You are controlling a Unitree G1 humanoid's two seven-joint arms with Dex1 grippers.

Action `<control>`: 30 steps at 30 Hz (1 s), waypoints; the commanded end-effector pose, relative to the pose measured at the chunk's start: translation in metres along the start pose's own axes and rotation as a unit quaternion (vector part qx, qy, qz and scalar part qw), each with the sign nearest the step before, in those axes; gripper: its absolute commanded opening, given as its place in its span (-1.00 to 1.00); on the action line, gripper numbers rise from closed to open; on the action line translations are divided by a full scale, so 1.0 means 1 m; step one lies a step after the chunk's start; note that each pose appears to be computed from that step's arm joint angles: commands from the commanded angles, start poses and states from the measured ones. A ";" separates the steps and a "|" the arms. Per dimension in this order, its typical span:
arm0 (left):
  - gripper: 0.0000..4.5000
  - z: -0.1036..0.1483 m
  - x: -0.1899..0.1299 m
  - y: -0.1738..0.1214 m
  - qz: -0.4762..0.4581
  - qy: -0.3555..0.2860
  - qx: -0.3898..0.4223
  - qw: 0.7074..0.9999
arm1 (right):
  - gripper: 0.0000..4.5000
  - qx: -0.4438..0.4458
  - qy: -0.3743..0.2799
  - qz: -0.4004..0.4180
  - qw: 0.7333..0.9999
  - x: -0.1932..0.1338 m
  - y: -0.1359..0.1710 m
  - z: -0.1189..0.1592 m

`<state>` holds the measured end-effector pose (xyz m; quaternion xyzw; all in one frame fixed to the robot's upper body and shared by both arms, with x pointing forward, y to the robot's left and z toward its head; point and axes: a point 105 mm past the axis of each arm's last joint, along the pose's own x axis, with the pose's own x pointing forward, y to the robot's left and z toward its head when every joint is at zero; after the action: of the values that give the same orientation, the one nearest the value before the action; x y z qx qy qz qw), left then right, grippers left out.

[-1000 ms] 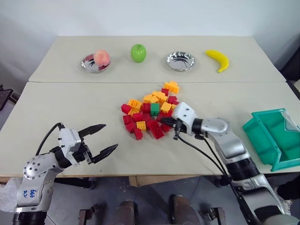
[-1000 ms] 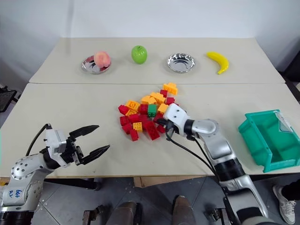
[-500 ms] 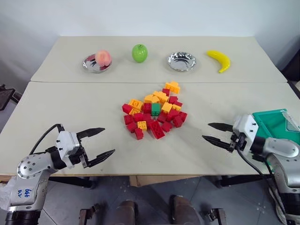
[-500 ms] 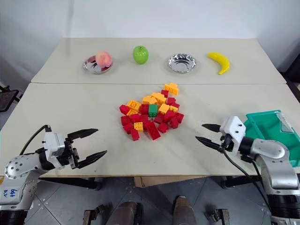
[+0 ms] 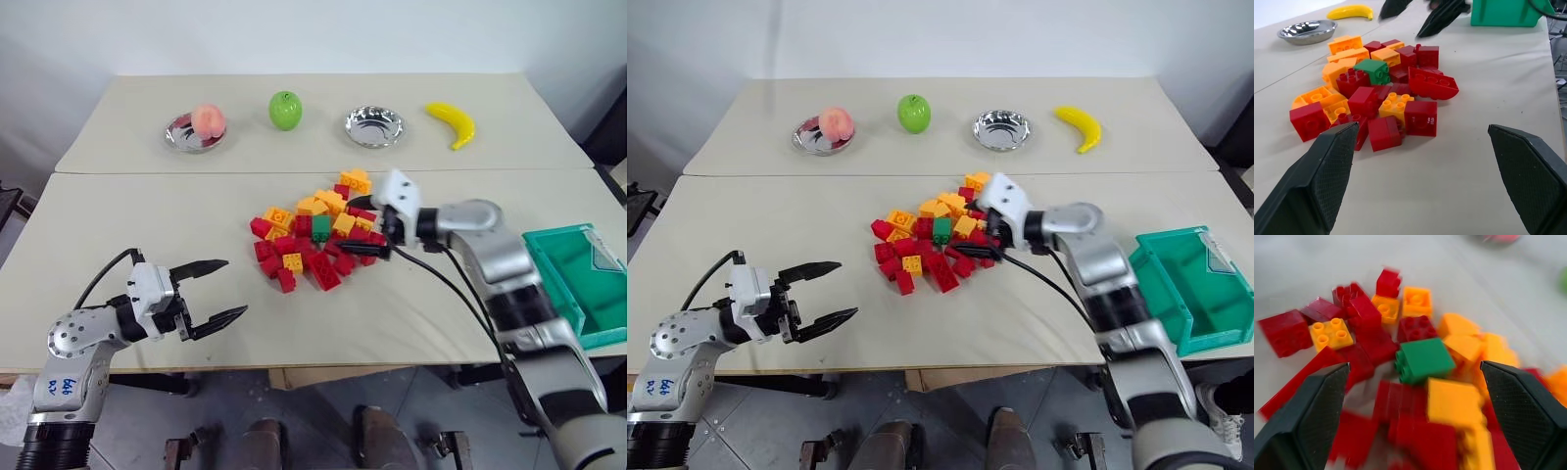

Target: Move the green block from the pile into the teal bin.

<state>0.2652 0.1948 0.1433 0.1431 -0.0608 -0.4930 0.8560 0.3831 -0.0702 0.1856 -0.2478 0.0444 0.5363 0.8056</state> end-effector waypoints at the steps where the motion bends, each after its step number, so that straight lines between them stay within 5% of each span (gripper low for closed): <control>1: 1.00 0.003 0.000 0.000 0.002 -0.008 0.009 1.000 | 0.98 0.012 0.023 -0.011 1.000 0.013 -0.014 0.003; 12: 1.00 -0.001 -0.003 -0.004 0.009 -0.007 0.004 1.000 | 0.98 0.021 0.078 0.030 0.996 0.047 -0.011 -0.010; 20: 1.00 0.000 -0.003 -0.003 0.010 -0.009 0.006 1.000 | 0.00 0.012 0.064 0.033 0.997 0.056 -0.009 -0.005; 27: 1.00 0.019 0.007 0.004 0.039 -0.069 -0.001 0.997 | 0.00 -0.021 -0.058 -0.002 0.998 0.024 -0.028 0.038; 30: 1.00 0.026 0.018 0.005 0.037 -0.094 -0.005 0.995 | 0.00 0.004 -0.143 -0.020 0.989 -0.019 -0.030 0.055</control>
<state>0.2743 0.1816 0.1574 0.0920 -0.1184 -0.4690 0.8704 0.4028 -0.0578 0.2183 -0.2044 -0.0184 0.5495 0.8099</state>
